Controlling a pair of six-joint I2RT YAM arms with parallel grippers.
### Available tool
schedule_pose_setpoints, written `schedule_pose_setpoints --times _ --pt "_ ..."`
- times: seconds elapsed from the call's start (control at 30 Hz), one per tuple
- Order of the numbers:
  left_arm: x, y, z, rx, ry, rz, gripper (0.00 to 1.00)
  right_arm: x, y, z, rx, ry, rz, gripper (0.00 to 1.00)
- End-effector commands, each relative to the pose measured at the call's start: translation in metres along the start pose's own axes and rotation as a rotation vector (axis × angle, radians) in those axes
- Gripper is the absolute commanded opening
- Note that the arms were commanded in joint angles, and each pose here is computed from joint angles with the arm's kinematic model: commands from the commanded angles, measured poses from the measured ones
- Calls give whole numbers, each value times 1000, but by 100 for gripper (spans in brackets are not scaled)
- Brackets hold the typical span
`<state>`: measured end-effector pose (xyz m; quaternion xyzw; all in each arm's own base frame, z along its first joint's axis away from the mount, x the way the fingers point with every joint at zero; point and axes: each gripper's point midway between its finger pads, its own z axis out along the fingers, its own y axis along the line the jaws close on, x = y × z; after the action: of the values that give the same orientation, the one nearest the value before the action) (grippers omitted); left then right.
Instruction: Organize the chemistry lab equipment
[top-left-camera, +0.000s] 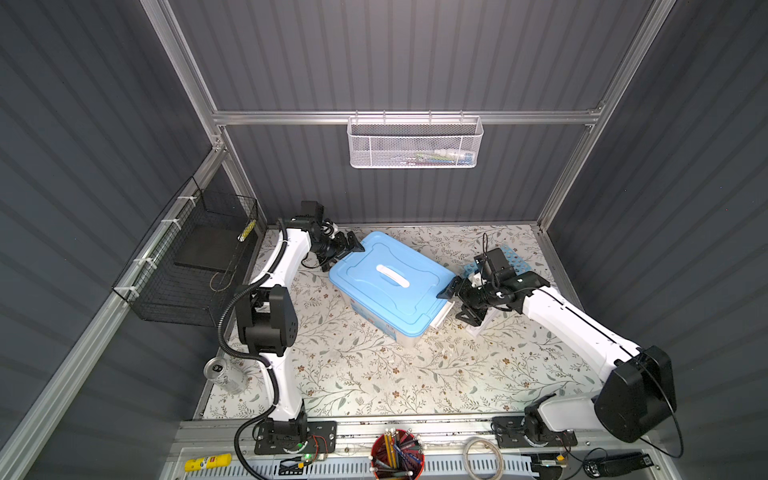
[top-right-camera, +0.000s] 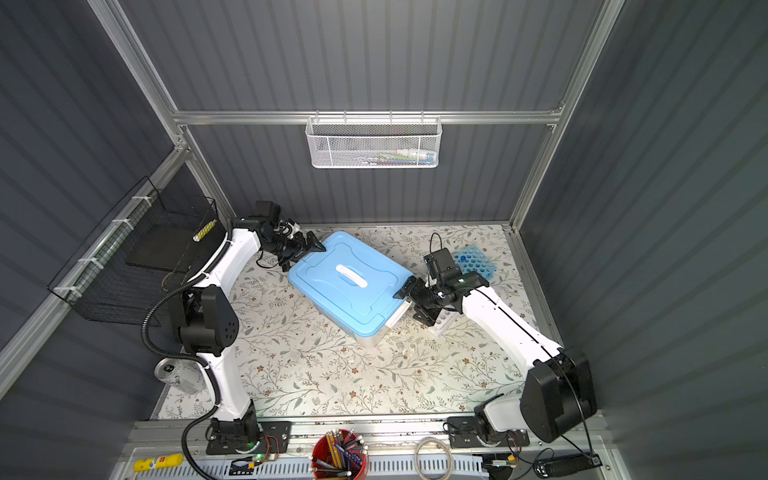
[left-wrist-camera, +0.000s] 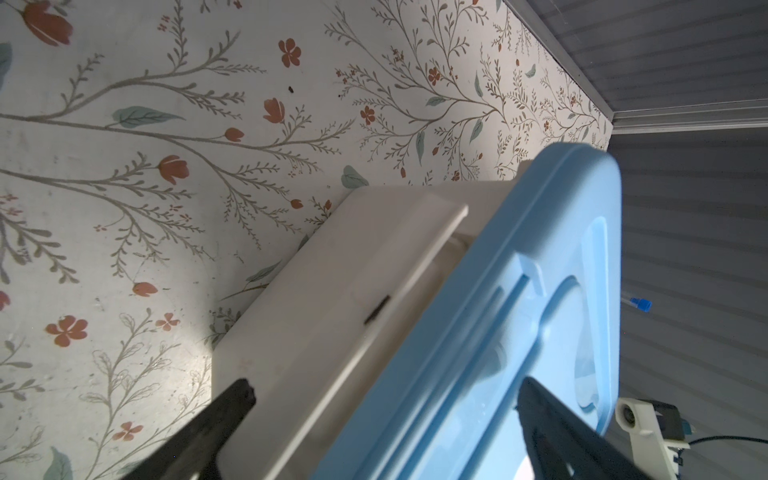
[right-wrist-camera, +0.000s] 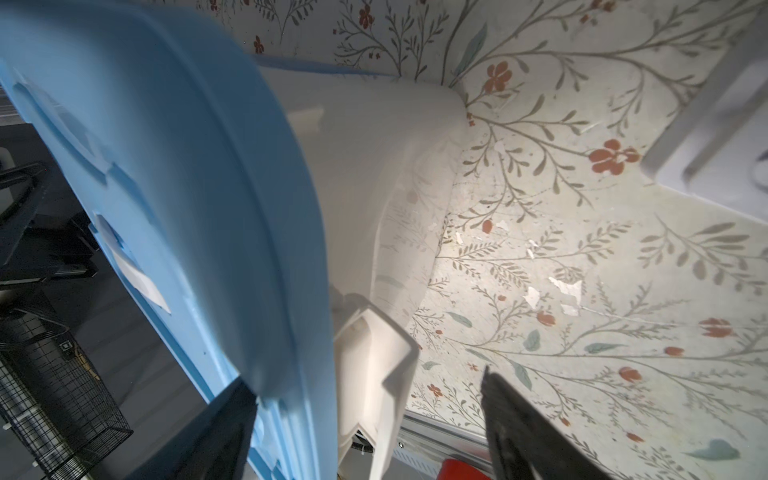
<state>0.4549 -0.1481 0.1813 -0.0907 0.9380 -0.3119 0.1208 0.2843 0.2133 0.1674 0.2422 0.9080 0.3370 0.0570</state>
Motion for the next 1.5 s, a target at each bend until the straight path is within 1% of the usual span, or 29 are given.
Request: schedule_pose_setpoints --times 0.0,0.17,0.3,0.4,0.53,0.7,0.8,0.87,0.93,1.03,1.1,1.17,1.2,1.3,1.47 --pt "5 -6 -4 10 7 39 99 5 16 14 -43 31 -5 84" --pt "8 -5 -4 12 17 62 99 12 30 23 -49 44 -15 83" --pt "6 -5 -4 9 17 83 99 18 22 6 -13 -16 -14 83" --pt "3 -8 -4 19 8 98 99 20 10 1 -20 -35 10 84" --pt "8 -6 0 26 32 98 98 22 7 6 -43 -39 40 83" --pt "15 -1 3 27 40 97 98 15 26 18 -49 -16 6 82" --pt "17 0 5 30 43 96 97 10 34 24 -11 -8 -18 80" --pt "17 1 5 29 38 94 97 6 33 23 47 -19 -28 78" --pt "17 1 6 33 32 90 96 0 25 20 132 -39 -35 70" --pt "17 -2 5 46 24 89 93 -4 18 12 260 -42 -66 53" --pt "15 -3 4 47 16 95 89 -5 17 10 322 -33 -91 46" --pt "14 -4 2 44 8 99 82 -7 20 11 352 -27 -109 42" --pt "13 -5 0 43 -1 102 78 -9 21 11 371 -25 -117 41" --pt "10 -8 -6 45 -25 114 65 -13 25 11 428 -19 -147 40" --pt "11 -14 -12 52 -24 126 62 -17 31 19 498 16 -196 42"
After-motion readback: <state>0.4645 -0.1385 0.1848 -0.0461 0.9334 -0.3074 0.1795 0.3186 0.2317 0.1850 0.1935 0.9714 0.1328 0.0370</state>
